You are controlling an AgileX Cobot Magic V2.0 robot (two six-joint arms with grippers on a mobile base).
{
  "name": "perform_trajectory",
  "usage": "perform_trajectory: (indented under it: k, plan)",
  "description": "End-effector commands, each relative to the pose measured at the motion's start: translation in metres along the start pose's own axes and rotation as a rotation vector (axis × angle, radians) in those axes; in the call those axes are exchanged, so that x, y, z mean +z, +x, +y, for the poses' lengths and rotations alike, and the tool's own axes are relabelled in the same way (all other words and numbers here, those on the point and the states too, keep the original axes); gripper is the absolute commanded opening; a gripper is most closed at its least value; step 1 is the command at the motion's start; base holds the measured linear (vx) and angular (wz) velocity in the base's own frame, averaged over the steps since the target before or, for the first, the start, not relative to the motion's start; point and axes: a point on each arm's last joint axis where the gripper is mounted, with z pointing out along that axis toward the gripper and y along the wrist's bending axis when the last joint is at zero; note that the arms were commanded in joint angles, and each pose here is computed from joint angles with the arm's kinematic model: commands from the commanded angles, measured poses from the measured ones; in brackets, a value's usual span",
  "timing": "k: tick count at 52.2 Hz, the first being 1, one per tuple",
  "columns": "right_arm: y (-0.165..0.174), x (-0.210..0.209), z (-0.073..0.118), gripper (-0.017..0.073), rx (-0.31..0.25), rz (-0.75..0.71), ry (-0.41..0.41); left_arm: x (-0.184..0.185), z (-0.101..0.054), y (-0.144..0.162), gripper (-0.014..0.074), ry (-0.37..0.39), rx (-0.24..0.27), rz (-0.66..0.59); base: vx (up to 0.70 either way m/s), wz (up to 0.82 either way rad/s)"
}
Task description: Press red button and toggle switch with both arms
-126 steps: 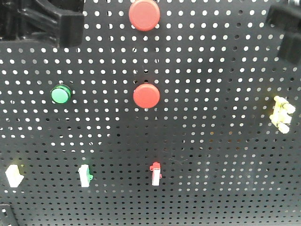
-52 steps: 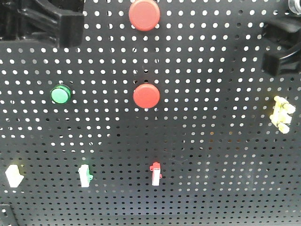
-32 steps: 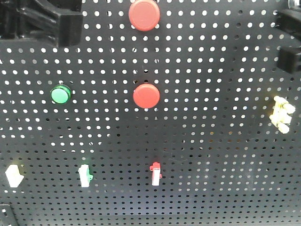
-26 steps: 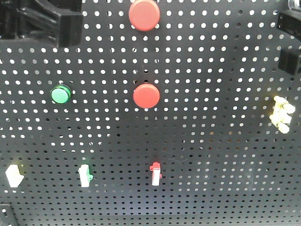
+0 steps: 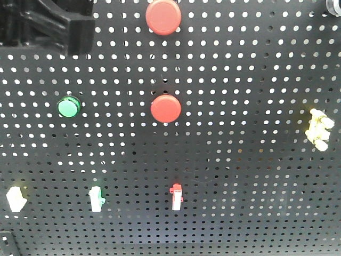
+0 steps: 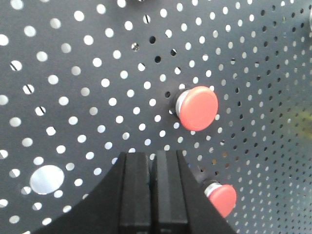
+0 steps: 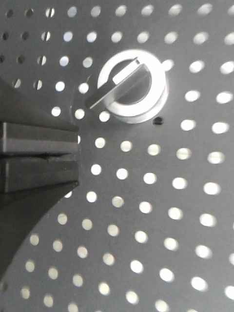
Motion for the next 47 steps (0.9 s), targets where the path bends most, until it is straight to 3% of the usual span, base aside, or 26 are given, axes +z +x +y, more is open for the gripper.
perform_trajectory:
  k: [1, 12, 18, 21, 37, 42, 47]
  plan:
    - [-0.024, -0.016, -0.005, 0.0, -0.015, -0.131, 0.028, -0.013, 0.009, -0.016, 0.0001, -0.009, -0.008, -0.113, 0.0, 0.0]
    - [-0.023, -0.034, -0.006, 0.0, -0.017, -0.062, 0.027, -0.013, 0.009, -0.016, 0.0001, -0.008, -0.014, -0.111, 0.0, 0.0]
    - [-0.024, -0.047, -0.007, 0.0, -0.015, -0.039, 0.028, -0.013, 0.01, -0.013, 0.0001, -0.019, -0.085, -0.082, 0.0, 0.0]
    - [-0.025, -0.055, -0.008, 0.0, -0.013, -0.032, 0.029, -0.013, 0.012, -0.011, 0.0001, -0.038, -0.096, -0.058, 0.0, 0.0]
    - [-0.029, -0.104, -0.01, 0.0, 0.001, 0.005, 0.03, -0.03, 0.048, 0.009, 0.0001, -0.394, -0.06, 0.123, 0.0, 0.0]
    - [-0.031, -0.118, -0.01, 0.0, 0.005, 0.002, 0.03, -0.044, 0.055, 0.023, 0.0001, -0.417, -0.083, 0.143, 0.0, 0.0]
    - [-0.032, -0.13, -0.011, 0.0, 0.008, -0.003, 0.032, -0.056, 0.058, 0.043, 0.0001, -0.402, -0.067, 0.155, 0.0, 0.0]
